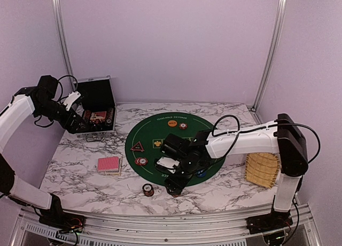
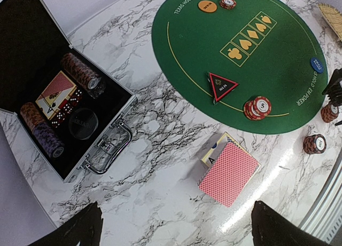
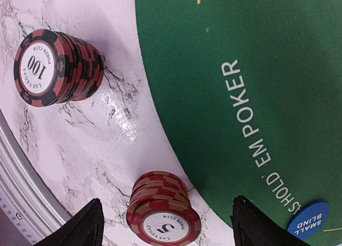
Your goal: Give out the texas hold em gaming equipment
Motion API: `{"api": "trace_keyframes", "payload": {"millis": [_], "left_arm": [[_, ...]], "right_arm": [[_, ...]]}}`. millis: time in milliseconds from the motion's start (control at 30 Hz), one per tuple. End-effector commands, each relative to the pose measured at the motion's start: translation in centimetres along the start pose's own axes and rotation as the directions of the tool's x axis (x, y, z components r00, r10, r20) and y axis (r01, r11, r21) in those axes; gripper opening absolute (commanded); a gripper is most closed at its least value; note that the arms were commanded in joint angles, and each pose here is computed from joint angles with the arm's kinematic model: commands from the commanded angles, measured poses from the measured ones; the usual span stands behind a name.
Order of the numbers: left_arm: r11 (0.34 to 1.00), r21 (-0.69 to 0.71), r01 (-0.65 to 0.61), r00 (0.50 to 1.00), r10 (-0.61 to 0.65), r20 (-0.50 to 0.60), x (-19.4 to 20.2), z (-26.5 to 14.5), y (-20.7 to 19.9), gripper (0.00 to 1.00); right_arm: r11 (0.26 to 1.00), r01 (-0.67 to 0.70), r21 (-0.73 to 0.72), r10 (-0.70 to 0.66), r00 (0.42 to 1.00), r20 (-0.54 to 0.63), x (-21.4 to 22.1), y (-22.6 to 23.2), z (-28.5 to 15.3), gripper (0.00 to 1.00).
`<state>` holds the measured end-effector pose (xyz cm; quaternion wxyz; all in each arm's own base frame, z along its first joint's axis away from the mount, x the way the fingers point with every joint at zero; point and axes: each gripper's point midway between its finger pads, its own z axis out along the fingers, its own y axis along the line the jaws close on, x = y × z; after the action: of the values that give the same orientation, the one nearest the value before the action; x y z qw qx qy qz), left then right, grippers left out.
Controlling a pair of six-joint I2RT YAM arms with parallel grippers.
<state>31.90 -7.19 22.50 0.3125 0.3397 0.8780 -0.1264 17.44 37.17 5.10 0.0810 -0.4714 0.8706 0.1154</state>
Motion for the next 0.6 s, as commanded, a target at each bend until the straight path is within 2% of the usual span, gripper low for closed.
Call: {"api": "trace_keyframes", "payload": {"millis": [0,567], "left_arm": [[1.000,0.004,-0.005,1.000,0.005,0.005,-0.30,-0.77,-0.51,0.99],[1.000,0.001,-0.009,1.000,0.009,0.007,-0.32,-0.82,-0.51,0.99]], "right_arm": [[1.000,0.005,-0.017,-0.005,1.000,0.005,-0.31,0.10,0.71,0.79],[1.000,-0.004,-0.021,0.003,1.000,-0.008,0.11,-0.35,1.66,0.61]]}}
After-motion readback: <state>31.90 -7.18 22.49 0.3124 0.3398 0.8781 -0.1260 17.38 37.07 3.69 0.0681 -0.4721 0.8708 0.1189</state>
